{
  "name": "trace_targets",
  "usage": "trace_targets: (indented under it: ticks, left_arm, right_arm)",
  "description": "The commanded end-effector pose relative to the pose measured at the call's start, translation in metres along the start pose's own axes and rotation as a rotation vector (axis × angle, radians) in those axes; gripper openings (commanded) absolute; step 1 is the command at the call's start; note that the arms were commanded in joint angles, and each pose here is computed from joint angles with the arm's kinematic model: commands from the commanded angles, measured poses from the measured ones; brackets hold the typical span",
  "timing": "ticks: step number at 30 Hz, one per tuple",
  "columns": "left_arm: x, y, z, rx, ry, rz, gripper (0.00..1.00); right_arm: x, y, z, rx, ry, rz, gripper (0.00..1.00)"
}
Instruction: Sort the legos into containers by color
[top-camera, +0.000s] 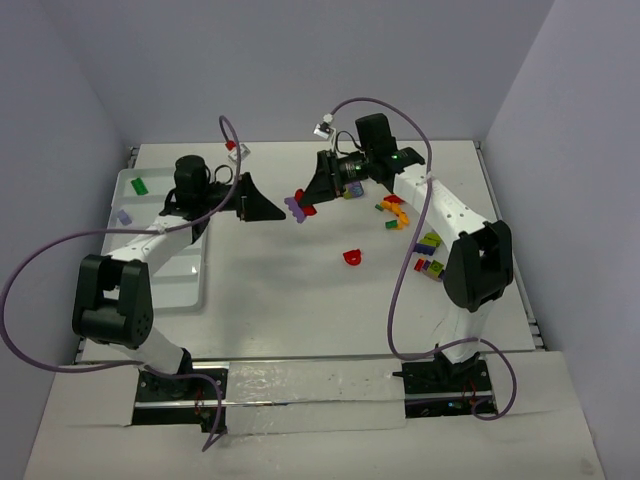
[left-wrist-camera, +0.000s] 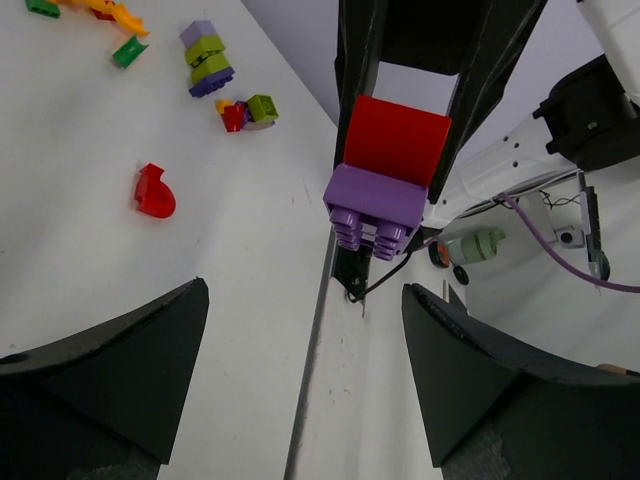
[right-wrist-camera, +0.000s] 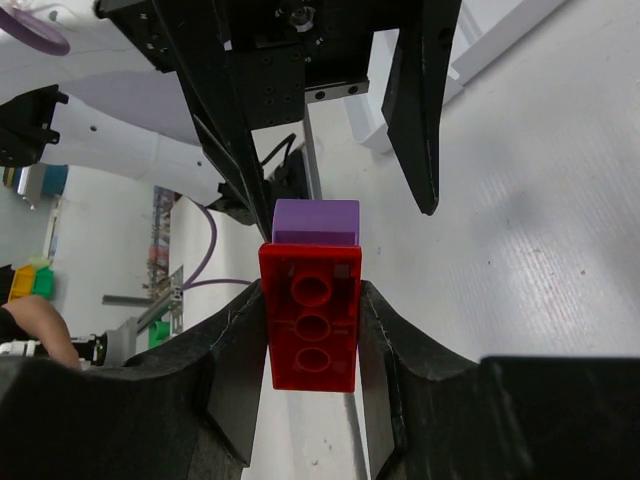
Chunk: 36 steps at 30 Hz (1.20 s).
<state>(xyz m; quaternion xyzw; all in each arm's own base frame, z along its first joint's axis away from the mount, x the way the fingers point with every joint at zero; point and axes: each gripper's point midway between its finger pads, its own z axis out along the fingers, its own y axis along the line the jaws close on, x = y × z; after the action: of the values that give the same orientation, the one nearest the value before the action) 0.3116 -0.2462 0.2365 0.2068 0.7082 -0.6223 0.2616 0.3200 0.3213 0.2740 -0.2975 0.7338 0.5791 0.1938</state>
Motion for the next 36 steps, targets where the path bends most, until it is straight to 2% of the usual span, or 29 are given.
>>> trace_targets:
  ticks: [1,9,18,21,27,28,29,30,34,36]
  left_arm:
    - [-0.020,-0.039,0.001,0.118,-0.045,0.118,0.87]
    - [-0.018,-0.062,0.006,0.220,-0.111,0.113,0.85]
    - [-0.013,-0.054,0.025,0.202,-0.102,0.074,0.76]
    - [-0.012,-0.051,0.025,0.191,-0.105,0.063,0.66]
    - [-0.010,-0.054,0.023,0.198,-0.108,0.067,0.39]
    - [-0.009,-0.054,0.021,0.195,-0.110,0.066,0.28]
    - [-0.009,-0.054,0.019,0.191,-0.114,0.067,0.11]
    - [-0.009,-0.050,0.016,0.180,-0.123,0.060,0.02]
    - [-0.006,-0.026,-0.003,0.088,-0.123,-0.007,0.00]
    - [-0.005,-0.004,-0.019,0.006,-0.109,0.019,0.00]
  right_arm:
    - [-0.002,0.021,-0.001,-0.063,0.000,-0.042,0.00]
    - [0.003,0.020,0.004,-0.086,0.014,-0.023,0.00]
    - [0.000,0.027,0.004,-0.100,0.003,-0.024,0.00]
    - [0.000,0.027,0.004,-0.102,0.001,-0.021,0.00]
    - [0.000,0.026,0.004,-0.104,0.000,-0.016,0.00]
    - [0.000,0.025,0.004,-0.103,-0.001,-0.011,0.00]
    - [0.000,0.025,0.003,-0.102,-0.003,-0.008,0.00]
    - [0.000,0.025,0.002,-0.102,-0.006,-0.010,0.00]
    - [-0.007,0.017,-0.009,-0.076,-0.042,0.016,0.00]
    - [-0.015,0.011,-0.018,-0.051,-0.077,0.018,0.00]
